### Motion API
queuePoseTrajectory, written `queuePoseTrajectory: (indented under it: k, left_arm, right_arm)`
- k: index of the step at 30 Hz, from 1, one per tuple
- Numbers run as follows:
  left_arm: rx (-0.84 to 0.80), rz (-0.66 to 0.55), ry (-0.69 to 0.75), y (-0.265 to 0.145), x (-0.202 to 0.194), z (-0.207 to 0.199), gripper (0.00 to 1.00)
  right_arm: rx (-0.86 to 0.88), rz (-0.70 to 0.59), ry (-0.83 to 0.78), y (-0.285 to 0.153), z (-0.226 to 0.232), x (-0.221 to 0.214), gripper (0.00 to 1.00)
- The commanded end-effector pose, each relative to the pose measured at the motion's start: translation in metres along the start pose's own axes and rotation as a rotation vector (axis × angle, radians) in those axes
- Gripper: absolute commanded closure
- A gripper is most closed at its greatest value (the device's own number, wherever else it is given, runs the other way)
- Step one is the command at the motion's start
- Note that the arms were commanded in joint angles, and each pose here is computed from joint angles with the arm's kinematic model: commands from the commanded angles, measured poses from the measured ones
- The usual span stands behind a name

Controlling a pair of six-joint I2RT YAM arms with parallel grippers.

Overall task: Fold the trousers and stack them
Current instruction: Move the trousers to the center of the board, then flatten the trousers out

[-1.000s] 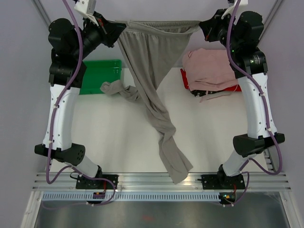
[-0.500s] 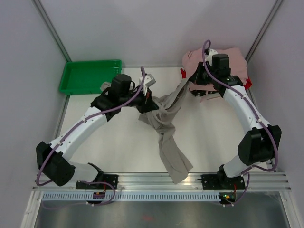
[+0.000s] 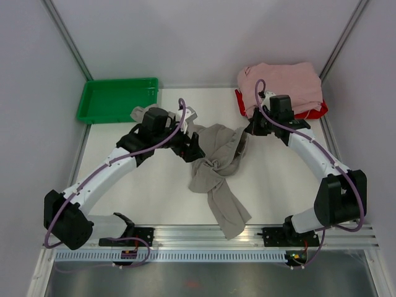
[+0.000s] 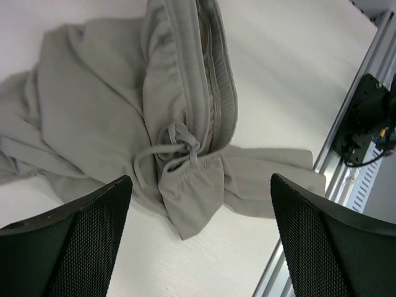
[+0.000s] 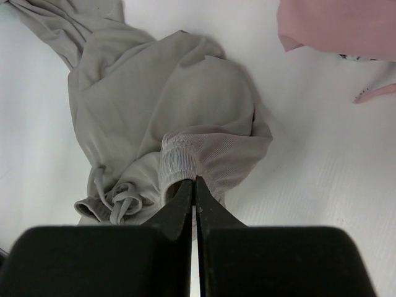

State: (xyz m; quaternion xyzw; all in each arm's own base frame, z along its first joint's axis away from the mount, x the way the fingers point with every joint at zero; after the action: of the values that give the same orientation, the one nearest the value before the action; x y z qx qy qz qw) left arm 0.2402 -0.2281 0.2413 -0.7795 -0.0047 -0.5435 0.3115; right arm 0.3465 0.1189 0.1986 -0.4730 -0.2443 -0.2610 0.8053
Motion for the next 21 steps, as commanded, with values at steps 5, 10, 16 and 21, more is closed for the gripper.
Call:
queuePoseTrajectory:
  k: [5,10,16,21]
  left_arm:
    - [0.039,-0.047,0.110,0.028,0.046,0.025,0.03]
    - [-0.021,-0.006,0.077,0.076,0.034,0.029,0.08]
    - [0.014,0.062,0.119,0.125,0.021,0.019,0.10]
    - [0.213,0.144,0.092,0.159,0.013,0.018,0.16]
  right_arm:
    - [0.050,-0.007,-0.034,0.017,0.009,0.002,1.00]
    - [0.058,0.013,-0.028,0.025,0.010,-0.001,1.00]
    - [-0.072,0.035,0.034,0.024,-0.001,0.002,1.00]
    - [-0.123,0.023,0.057,0.019,-0.001,0.012,1.00]
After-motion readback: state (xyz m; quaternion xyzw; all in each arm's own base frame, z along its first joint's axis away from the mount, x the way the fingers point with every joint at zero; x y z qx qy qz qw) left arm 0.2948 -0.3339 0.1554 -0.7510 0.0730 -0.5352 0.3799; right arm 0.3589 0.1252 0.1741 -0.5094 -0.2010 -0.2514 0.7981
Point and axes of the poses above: each gripper's point midway between its finger pads, its own y axis out along the fingers, its own z axis along the line the jaws close on, x = y × z, the point moved 5 cm from there along -y, back along the fingers, and after that the axes turned 5 degrees about y, right-handed, at the moved point
